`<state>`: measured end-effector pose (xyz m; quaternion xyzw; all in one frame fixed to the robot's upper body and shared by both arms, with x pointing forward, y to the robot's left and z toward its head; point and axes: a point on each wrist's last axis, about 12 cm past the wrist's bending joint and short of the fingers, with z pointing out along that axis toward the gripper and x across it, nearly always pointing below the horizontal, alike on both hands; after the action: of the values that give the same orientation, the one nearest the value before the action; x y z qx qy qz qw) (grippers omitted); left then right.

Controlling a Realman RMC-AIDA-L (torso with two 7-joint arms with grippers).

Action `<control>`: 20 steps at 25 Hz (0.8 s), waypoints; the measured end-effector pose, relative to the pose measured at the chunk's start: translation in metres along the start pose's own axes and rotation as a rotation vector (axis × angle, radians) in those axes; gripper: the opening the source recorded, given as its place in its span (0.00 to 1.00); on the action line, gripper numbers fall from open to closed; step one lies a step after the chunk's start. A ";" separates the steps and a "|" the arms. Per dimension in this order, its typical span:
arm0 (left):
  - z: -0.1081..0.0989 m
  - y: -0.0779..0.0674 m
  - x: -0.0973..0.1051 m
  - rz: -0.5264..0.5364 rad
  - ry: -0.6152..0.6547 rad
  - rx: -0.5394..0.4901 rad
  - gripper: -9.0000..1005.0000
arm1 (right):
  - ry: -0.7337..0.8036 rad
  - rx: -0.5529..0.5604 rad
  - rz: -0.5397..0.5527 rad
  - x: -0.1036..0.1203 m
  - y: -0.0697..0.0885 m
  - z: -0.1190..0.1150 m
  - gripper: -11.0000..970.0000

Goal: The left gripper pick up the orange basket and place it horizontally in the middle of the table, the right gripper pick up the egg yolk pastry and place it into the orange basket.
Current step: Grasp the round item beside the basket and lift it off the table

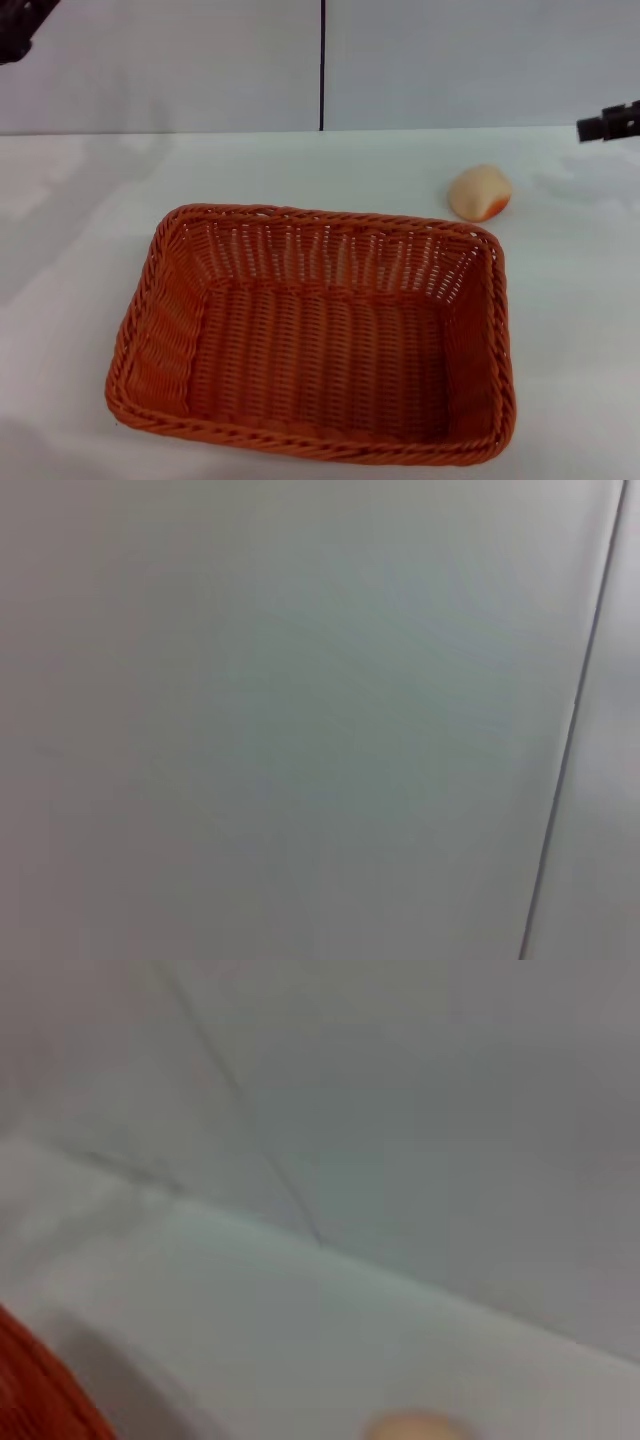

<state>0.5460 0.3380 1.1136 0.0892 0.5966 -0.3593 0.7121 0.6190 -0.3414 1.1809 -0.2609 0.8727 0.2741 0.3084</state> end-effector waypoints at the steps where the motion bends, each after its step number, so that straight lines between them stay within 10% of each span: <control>1: 0.000 0.000 0.000 0.000 0.000 0.000 0.52 | 0.035 0.015 -0.025 -0.005 0.002 0.005 0.64; 20: 0.004 -0.013 0.026 -0.077 -0.037 -0.007 0.73 | 0.206 0.143 -0.230 -0.027 0.040 0.094 0.64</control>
<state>0.5419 0.3162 1.0944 0.0570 0.5877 -0.3858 0.7089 0.6494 -0.2443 1.1499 -0.3631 0.8814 0.1462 0.2645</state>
